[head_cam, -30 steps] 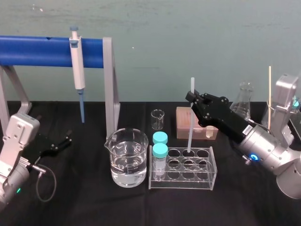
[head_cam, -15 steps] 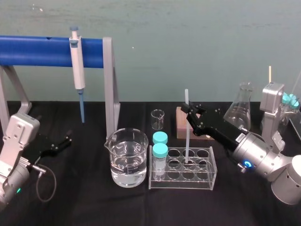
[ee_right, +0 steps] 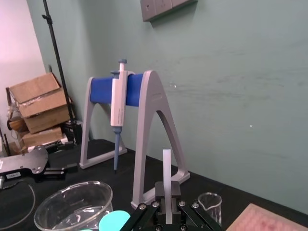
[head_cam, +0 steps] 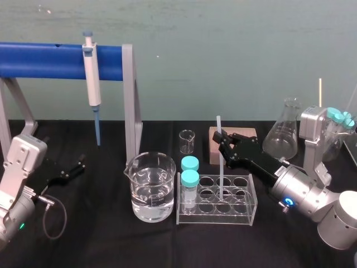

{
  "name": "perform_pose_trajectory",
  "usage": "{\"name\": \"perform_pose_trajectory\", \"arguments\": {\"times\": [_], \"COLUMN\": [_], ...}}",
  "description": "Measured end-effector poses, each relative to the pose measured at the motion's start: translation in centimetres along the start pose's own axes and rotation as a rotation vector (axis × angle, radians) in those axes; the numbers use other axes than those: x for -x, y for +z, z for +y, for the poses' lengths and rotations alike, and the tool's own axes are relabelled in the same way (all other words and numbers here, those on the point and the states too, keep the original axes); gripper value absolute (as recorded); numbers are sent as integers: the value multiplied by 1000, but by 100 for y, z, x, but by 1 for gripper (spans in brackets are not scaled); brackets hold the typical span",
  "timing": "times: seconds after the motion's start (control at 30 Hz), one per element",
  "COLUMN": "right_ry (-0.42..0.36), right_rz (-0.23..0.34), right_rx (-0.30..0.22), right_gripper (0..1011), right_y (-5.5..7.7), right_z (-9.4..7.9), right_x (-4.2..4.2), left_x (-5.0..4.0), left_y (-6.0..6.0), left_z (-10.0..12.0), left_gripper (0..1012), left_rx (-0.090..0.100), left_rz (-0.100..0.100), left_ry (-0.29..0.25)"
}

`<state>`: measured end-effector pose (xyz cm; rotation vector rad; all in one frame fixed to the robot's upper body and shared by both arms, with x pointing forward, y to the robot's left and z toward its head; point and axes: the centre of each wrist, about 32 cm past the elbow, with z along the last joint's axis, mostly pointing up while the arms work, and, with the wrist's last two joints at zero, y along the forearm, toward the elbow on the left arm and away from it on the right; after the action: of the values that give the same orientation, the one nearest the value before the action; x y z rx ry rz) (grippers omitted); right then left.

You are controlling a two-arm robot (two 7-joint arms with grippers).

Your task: Pick up the stirring rod with one hand, then place it down.

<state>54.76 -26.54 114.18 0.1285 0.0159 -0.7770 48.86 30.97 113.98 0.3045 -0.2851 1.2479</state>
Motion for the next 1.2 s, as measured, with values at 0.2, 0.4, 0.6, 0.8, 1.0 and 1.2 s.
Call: {"name": "perform_pose_trajectory", "arguments": {"times": [0.2, 0.4, 0.6, 0.8, 1.0, 1.2], "right_ry": [-7, -7, -6, -6, -6, -6], "right_rz": [-2, -1, -1, -1, -1, -1], "right_rx": [16, 15, 13, 12, 11, 10], "right_gripper": [65, 65, 123, 312, 492, 677], "right_y": [-24, -22, -18, -15, -13, -11], "right_z": [-10, -10, -10, -10, -9, -9], "right_x": [20, 19, 18, 15, 13, 12], "left_x": [0, 0, 0, 0, 0, 0], "left_y": [0, 0, 0, 0, 0, 0], "left_z": [0, 0, 0, 0, 0, 0], "left_gripper": [1000, 1000, 1000, 1000, 1000, 1000], "left_rx": [0, 0, 0, 0, 0, 0], "left_rz": [0, 0, 0, 0, 0, 0], "left_ry": [0, 0, 0, 0, 0, 0]}}
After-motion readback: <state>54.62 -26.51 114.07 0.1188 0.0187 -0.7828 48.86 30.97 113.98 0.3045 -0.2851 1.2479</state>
